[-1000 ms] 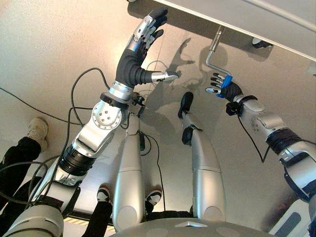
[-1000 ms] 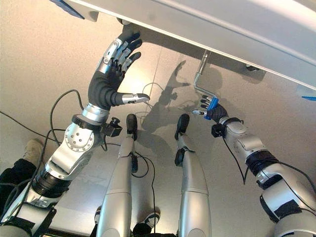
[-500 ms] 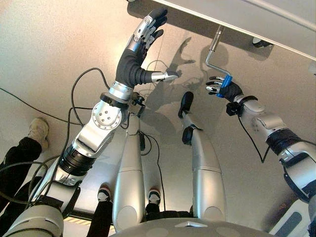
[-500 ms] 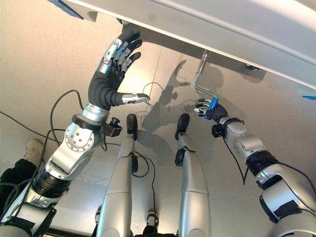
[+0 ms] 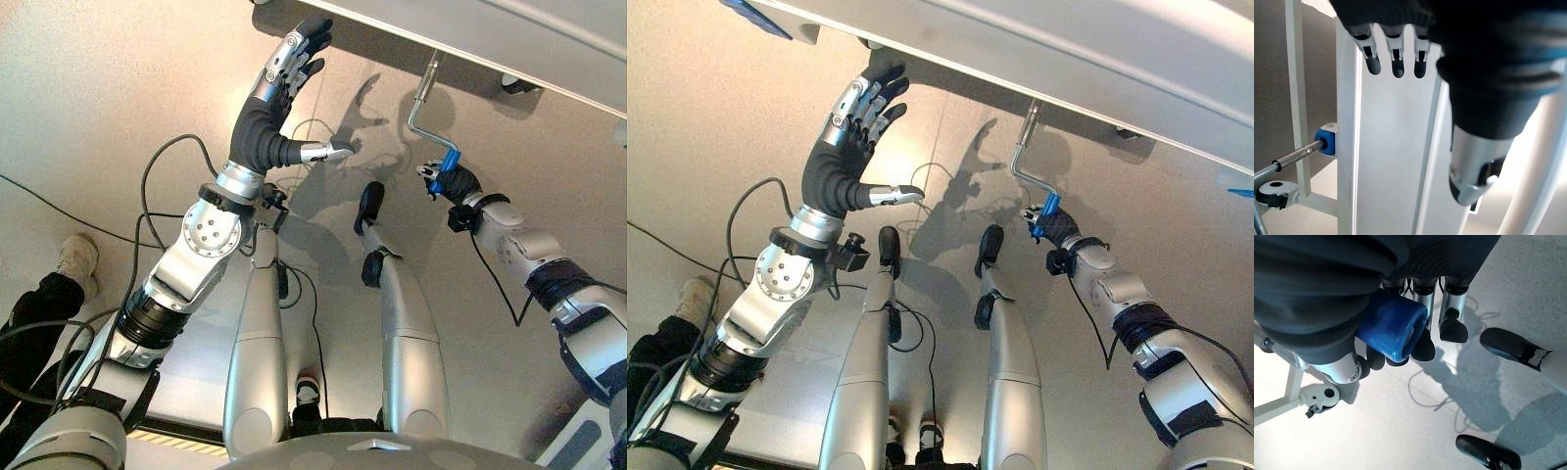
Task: Raise the hospital bed
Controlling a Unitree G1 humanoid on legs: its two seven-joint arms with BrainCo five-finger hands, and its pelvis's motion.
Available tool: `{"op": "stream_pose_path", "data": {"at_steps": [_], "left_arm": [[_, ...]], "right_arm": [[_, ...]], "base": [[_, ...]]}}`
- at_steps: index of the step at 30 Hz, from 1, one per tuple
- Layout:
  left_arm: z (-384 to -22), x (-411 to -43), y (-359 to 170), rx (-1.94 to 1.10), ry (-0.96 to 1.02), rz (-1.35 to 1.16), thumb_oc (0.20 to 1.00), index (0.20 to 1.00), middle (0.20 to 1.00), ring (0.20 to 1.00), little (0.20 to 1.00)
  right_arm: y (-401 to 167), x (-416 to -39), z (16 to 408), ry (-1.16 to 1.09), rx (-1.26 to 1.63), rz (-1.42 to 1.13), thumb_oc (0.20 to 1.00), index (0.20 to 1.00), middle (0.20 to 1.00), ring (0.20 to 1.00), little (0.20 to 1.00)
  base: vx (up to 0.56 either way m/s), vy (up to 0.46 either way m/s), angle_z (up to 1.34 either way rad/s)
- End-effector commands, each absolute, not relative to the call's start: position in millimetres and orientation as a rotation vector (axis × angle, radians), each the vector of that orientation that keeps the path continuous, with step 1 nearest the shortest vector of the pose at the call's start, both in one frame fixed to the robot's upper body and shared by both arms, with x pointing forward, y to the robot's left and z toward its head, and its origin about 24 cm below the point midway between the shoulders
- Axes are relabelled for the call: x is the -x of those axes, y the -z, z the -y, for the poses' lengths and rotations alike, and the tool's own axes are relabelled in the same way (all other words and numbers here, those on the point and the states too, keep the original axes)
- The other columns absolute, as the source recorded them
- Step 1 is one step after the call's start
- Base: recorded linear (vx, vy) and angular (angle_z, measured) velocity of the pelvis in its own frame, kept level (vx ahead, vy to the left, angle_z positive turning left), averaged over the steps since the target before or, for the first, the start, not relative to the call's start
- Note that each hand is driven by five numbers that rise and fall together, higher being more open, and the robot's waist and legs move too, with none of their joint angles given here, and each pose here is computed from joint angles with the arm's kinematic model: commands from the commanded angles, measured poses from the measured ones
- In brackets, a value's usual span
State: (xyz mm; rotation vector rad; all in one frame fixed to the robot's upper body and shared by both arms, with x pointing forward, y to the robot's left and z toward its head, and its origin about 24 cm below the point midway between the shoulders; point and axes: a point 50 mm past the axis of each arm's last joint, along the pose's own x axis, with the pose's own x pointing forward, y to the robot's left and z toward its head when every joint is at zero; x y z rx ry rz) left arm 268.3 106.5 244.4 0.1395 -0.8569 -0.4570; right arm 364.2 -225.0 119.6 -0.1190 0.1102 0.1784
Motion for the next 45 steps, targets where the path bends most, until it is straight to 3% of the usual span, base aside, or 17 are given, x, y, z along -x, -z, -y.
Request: {"op": "stream_pose_path", "data": {"at_steps": [1, 32, 45], "left_arm": [[-96.3, -246.7, -255.1, -0.077, 0.534, 0.958, 1.000, 1.000, 1.000, 1.000, 1.000], [-104.5, -250.8, -251.3, -0.036, 0.488, 0.923, 1.000, 1.000, 1.000, 1.000, 1.000], [-116.4, -247.4, -253.1, -0.125, 0.461, 0.947, 1.000, 1.000, 1.000, 1.000, 1.000]], "right_arm": [[-139.5, -366.9, 199.2, -0.286, 0.118, -0.004, 0.200, 0.200, 0.200, 0.200, 0.200], [-180.5, -368.7, 185.3, -0.228, -0.250, 0.228, 0.200, 0.200, 0.200, 0.200, 0.200], [-210.4, -313.4, 186.0, -0.436, -0.294, 0.440, 0.200, 0.200, 0.200, 0.200, 0.200]], "base": [[0.00, 0.000, 0.00], [0.00, 0.001, 0.00], [0.00, 0.004, -0.01]]}}
